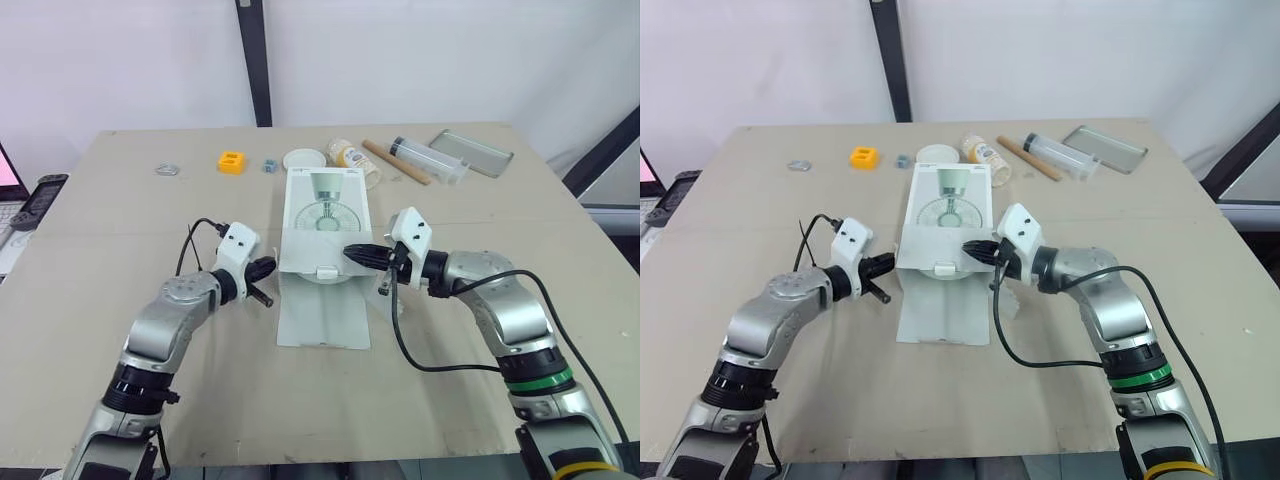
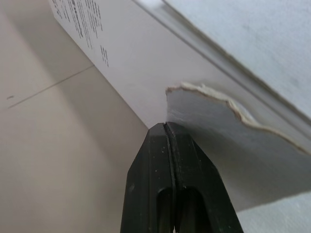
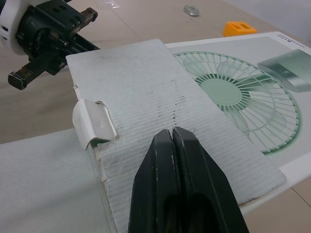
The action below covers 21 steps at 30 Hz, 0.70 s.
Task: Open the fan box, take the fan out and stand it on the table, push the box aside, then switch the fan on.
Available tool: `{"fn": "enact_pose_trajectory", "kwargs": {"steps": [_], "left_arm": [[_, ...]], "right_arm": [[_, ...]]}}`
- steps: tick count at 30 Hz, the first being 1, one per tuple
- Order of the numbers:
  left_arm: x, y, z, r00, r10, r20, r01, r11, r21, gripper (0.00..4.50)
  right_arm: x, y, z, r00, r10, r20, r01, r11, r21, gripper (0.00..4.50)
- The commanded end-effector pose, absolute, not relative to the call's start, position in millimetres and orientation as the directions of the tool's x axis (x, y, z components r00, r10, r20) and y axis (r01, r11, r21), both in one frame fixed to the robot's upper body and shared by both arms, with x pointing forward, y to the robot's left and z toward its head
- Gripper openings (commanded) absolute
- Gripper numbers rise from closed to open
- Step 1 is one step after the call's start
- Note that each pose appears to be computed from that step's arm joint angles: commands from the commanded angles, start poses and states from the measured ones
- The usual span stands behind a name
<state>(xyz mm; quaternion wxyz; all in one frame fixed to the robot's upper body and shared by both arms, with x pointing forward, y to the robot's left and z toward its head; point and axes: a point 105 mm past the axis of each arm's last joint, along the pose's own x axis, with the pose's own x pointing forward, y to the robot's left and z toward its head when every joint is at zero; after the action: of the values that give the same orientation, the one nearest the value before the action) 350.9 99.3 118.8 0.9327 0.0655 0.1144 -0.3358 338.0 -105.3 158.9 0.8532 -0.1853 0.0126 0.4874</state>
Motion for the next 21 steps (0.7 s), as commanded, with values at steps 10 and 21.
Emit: {"fn": "enact_pose_trajectory", "kwargs": {"steps": [10, 21], "left_arm": [[355.1, 87.0, 133.6, 0.758, -0.624, -0.188, 0.644, 0.762, 0.067, 0.0], [356.8, 84.1, 133.4, 0.764, -0.622, -0.172, 0.636, 0.77, 0.044, 0.0]], "right_arm": [[332.3, -103.3, 153.0, 0.523, 0.824, -0.218, -0.84, 0.455, -0.295, 0.05], [330.4, -101.1, 149.2, 0.52, 0.825, -0.222, -0.844, 0.456, -0.283, 0.05]]}}
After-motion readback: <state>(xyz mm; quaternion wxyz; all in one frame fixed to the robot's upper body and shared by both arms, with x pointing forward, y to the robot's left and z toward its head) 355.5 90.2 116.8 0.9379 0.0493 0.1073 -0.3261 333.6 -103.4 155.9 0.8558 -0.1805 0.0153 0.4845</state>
